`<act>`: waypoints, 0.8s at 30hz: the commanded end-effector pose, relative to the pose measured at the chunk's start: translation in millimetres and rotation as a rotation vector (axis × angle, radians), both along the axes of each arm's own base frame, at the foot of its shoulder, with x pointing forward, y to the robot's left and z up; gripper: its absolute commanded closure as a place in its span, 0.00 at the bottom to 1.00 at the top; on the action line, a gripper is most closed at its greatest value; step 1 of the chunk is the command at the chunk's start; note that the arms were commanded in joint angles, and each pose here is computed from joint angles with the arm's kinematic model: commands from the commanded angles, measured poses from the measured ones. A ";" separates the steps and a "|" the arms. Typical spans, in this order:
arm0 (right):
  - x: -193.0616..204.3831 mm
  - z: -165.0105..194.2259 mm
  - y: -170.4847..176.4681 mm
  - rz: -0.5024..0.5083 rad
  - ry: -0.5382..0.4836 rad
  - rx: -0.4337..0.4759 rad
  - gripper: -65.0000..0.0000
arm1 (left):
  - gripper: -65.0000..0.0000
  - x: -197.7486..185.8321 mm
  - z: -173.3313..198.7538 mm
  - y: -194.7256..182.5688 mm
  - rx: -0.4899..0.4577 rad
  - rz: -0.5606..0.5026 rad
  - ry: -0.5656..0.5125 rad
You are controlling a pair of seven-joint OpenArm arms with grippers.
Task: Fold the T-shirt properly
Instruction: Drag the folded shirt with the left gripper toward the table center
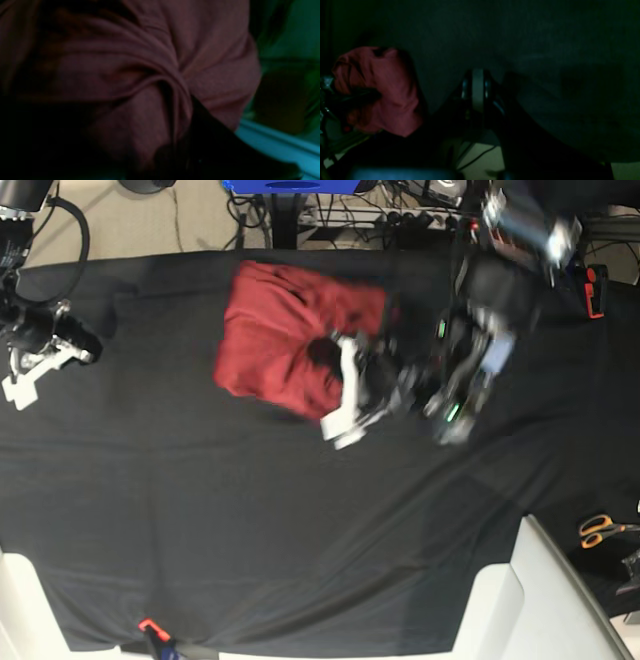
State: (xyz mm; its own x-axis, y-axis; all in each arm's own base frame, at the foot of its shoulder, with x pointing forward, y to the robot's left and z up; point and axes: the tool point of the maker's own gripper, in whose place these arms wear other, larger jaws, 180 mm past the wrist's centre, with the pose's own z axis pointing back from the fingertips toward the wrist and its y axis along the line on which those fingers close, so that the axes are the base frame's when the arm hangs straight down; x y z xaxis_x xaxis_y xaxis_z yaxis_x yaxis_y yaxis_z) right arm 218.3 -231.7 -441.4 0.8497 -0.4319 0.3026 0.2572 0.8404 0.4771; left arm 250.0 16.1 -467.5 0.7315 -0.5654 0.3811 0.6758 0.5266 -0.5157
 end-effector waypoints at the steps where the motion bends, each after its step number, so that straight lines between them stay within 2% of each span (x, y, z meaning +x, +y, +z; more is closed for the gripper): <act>1: 8.5 9.0 -6.0 0.002 -0.038 -0.012 1.00 | 1.00 11.9 12.8 -7.3 -0.006 -0.056 -0.042; 6: 8.4 8.9 -5.4 0.002 -0.038 -0.010 1.00 | 1.00 32.6 23.3 -5.3 0.128 -0.267 -0.134; 13: 8.3 8.4 -3.7 0.001 -0.038 -0.006 1.00 | 1.00 50.9 15.1 -18.5 0.397 -0.572 -0.293; 18: 8.3 8.3 -3.5 -0.001 -0.039 -0.005 1.00 | 1.00 65.6 17.8 -46.7 0.474 -0.670 -0.450; 22: 7.6 8.6 -5.9 -0.006 -0.039 -0.007 1.00 | 1.00 70.2 15.1 -61.4 0.514 -0.700 -0.487; 24: 7.7 8.9 -7.0 -0.008 -0.039 -0.009 1.00 | 1.00 71.1 14.8 -69.0 0.500 -0.702 -0.502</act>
State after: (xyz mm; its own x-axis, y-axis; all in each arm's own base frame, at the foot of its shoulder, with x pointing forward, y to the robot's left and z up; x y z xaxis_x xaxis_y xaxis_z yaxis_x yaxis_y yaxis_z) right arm 217.5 -230.4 -442.1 0.8471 -0.4389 0.2995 0.2625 0.8358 0.4823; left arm 307.6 -40.0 -467.9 0.0054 -0.9932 0.1160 0.9984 0.0119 0.0551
